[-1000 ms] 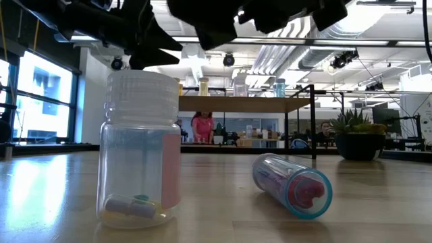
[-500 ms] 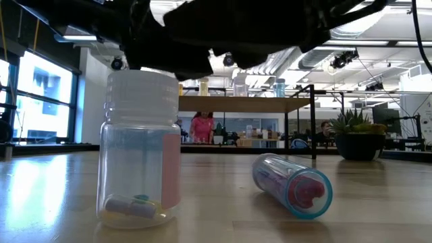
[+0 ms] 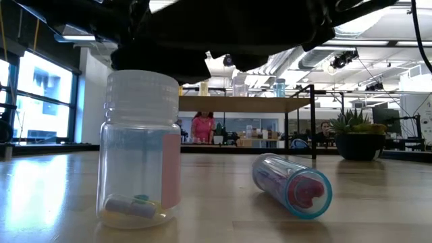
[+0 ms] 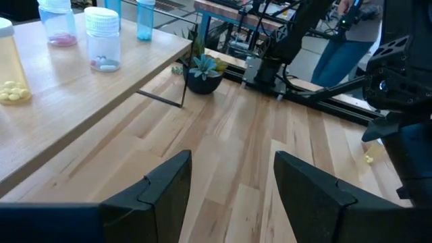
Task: Pick and place medicine bottles onto shelf by color
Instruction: Put the white pill bottle on the shelf aligned with the other white pill bottles
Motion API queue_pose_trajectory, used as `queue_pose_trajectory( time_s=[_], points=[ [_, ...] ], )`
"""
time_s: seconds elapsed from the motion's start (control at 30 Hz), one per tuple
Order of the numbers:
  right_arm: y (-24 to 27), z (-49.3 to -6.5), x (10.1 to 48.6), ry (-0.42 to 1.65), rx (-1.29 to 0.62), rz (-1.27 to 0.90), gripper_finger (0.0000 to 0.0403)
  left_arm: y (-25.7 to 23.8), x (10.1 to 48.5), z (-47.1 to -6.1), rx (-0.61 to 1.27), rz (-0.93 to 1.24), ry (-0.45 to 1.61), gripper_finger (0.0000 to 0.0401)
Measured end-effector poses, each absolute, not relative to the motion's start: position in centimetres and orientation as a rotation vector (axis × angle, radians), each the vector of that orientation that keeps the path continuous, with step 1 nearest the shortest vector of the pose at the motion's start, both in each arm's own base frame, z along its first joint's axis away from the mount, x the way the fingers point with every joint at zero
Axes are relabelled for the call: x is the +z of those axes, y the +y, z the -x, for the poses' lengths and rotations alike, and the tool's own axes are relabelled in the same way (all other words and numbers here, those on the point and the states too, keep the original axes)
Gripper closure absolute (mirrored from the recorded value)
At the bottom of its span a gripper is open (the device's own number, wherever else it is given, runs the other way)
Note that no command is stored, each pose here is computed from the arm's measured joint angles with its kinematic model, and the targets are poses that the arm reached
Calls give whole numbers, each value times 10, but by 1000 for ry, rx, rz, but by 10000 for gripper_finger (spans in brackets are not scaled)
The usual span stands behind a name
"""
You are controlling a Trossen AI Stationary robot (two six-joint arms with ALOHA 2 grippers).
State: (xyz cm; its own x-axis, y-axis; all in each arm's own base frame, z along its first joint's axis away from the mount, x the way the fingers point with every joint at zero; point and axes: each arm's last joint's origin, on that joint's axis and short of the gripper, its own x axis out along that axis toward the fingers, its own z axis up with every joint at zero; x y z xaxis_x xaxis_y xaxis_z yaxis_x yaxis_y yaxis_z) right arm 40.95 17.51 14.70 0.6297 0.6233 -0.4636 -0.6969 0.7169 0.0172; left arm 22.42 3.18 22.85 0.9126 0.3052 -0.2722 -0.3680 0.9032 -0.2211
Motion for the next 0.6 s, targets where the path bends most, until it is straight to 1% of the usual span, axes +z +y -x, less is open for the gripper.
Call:
queue_pose_trajectory(
  time_s=[0.2, 0.43, 0.6],
  points=[
    [177, -408, 144, 490, 767, 173, 197, 32, 229, -224, 358, 270, 233, 199],
    [179, -411, 126, 491, 794, 144, 197, 33, 229, -224, 375, 266, 231, 199],
    [179, -412, 127, 472, 804, 142, 198, 33, 229, -224, 376, 266, 231, 199]
  ],
)
